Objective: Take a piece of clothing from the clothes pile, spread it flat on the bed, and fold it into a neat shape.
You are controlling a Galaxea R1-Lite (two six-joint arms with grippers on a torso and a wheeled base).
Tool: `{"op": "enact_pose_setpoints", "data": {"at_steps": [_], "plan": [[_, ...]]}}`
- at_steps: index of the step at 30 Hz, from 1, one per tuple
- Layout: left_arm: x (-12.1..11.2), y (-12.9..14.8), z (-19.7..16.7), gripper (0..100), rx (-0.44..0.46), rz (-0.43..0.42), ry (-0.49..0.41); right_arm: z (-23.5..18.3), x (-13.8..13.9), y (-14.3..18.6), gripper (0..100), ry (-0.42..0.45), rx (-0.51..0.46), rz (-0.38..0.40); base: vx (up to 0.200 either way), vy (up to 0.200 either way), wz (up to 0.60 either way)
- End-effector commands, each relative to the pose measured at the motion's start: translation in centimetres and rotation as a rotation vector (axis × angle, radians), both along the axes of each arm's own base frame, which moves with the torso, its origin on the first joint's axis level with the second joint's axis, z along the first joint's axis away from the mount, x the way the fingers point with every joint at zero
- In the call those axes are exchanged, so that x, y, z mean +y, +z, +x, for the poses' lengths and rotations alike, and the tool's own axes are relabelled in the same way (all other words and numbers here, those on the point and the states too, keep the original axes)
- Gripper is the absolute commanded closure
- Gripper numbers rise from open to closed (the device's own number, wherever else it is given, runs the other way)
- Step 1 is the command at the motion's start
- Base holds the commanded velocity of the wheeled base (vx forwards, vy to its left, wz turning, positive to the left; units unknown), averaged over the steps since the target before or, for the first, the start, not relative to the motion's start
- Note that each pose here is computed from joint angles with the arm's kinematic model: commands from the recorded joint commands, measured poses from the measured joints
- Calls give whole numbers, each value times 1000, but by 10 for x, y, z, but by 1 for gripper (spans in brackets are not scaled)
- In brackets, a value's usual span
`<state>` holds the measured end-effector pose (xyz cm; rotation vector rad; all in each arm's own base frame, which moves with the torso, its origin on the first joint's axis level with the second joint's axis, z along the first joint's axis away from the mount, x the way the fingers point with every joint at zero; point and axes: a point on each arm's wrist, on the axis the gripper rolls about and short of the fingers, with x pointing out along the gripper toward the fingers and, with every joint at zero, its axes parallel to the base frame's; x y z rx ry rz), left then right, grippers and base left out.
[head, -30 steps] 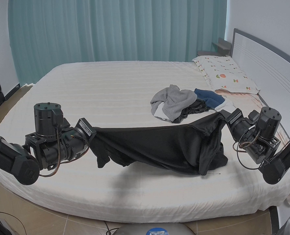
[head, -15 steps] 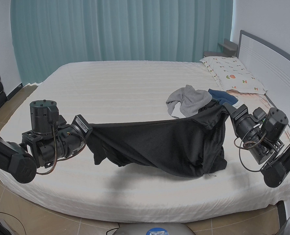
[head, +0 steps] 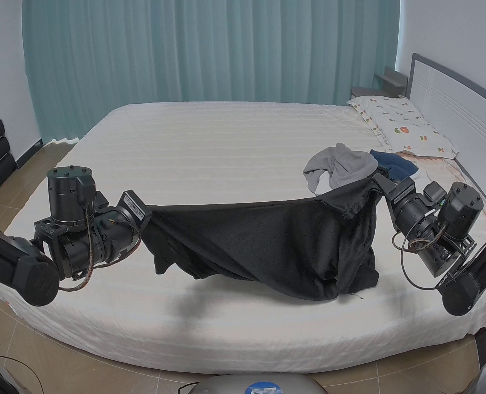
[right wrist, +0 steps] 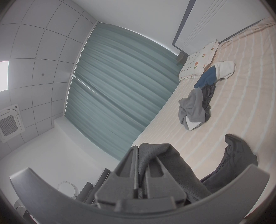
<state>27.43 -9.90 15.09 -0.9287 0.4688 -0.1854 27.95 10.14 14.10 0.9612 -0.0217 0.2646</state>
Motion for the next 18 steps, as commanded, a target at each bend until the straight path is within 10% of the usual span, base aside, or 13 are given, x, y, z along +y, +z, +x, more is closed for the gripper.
{"op": "enact_pose_setpoints", "data": {"at_steps": [1,18], "plan": [[1,0,0,100,0,-1,2,0,0,0,100,1,-1,0,0,200,0],[-1,-6,0,100,21,4,-10,-3,-1,-6,100,19,24,-13,0,141,0]]}}
